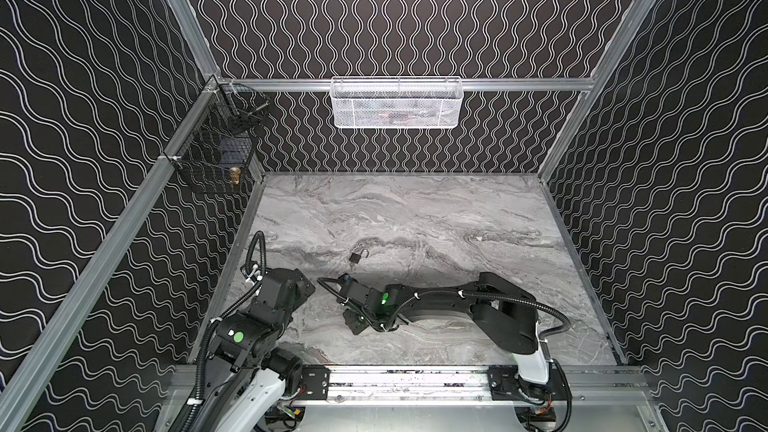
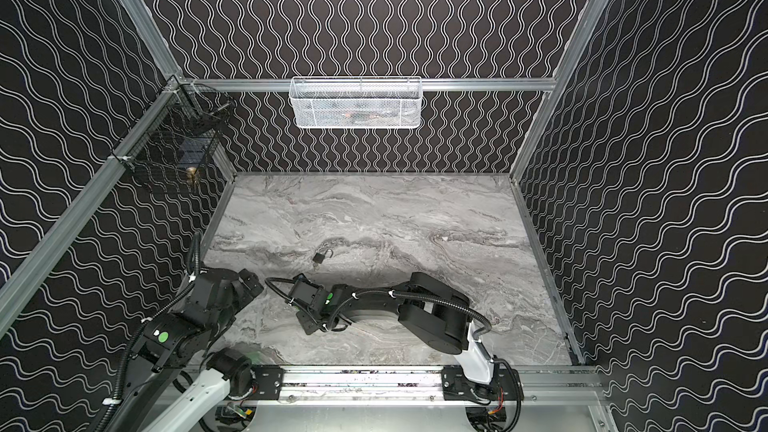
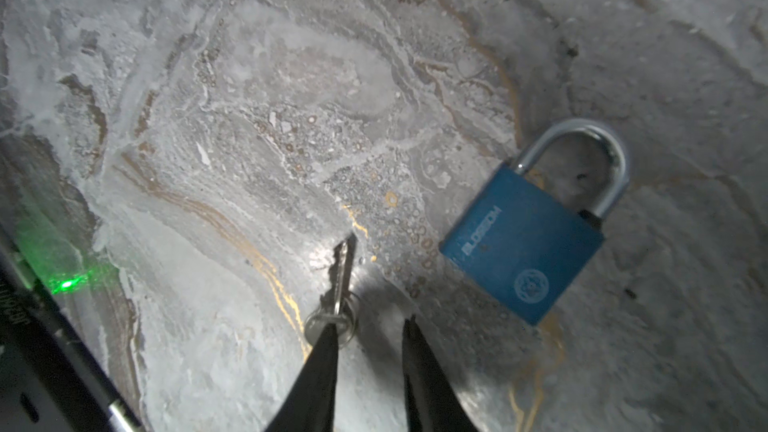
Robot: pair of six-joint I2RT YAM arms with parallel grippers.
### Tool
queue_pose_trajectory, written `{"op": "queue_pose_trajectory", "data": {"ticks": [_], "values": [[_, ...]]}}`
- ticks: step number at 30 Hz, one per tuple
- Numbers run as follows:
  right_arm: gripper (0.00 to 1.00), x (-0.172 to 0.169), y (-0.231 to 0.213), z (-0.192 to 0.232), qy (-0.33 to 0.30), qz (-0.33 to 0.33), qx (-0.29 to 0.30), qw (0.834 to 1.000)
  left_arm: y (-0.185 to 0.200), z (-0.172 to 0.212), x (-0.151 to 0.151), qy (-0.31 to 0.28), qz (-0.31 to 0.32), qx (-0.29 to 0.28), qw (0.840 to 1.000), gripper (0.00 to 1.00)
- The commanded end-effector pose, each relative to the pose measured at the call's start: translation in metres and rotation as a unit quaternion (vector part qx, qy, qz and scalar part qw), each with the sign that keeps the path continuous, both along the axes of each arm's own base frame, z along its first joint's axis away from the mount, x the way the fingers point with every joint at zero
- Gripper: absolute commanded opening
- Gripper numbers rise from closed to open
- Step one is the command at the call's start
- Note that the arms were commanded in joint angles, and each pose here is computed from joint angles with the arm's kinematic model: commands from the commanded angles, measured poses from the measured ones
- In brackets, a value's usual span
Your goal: Unlock with the key
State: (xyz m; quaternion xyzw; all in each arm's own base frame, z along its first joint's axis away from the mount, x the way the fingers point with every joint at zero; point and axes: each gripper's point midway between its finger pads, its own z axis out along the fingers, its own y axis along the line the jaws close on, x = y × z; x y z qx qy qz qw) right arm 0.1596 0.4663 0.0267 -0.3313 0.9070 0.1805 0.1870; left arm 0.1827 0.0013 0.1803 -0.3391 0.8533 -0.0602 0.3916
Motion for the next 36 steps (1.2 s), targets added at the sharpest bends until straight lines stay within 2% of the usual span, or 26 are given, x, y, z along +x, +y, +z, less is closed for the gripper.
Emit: {"op": "queue_pose_trajectory", "data": {"ticks": [1, 8, 14, 24, 31, 36], "values": [[0.29, 0.000, 0.001, -0.002, 0.000, 0.006, -0.009, 1.000, 0.006, 0.000, -0.002, -0.002, 0.017, 0.004, 1.000, 0.98], [0.27, -0.002, 0.001, -0.008, 0.002, 0.012, -0.019, 1.000, 0.005, -0.004, -0.002, 0.003, 0.017, 0.002, 1.000, 0.99], [0.24, -0.012, 0.000, -0.020, 0.023, 0.046, -0.045, 0.998, 0.000, -0.007, -0.001, 0.000, 0.011, -0.012, 1.000, 0.99], [0.12, -0.008, -0.022, -0.020, 0.008, 0.029, -0.072, 0.997, -0.011, -0.014, 0.004, 0.008, -0.004, -0.032, 0.999, 0.99], [0.11, 0.011, -0.042, -0.016, -0.009, -0.003, -0.090, 0.996, -0.017, -0.020, 0.004, 0.013, -0.007, -0.051, 0.999, 0.99], [0.12, 0.013, -0.045, -0.001, -0.021, 0.001, -0.085, 0.996, -0.024, -0.021, 0.007, 0.012, -0.014, -0.070, 0.997, 0.99]]}}
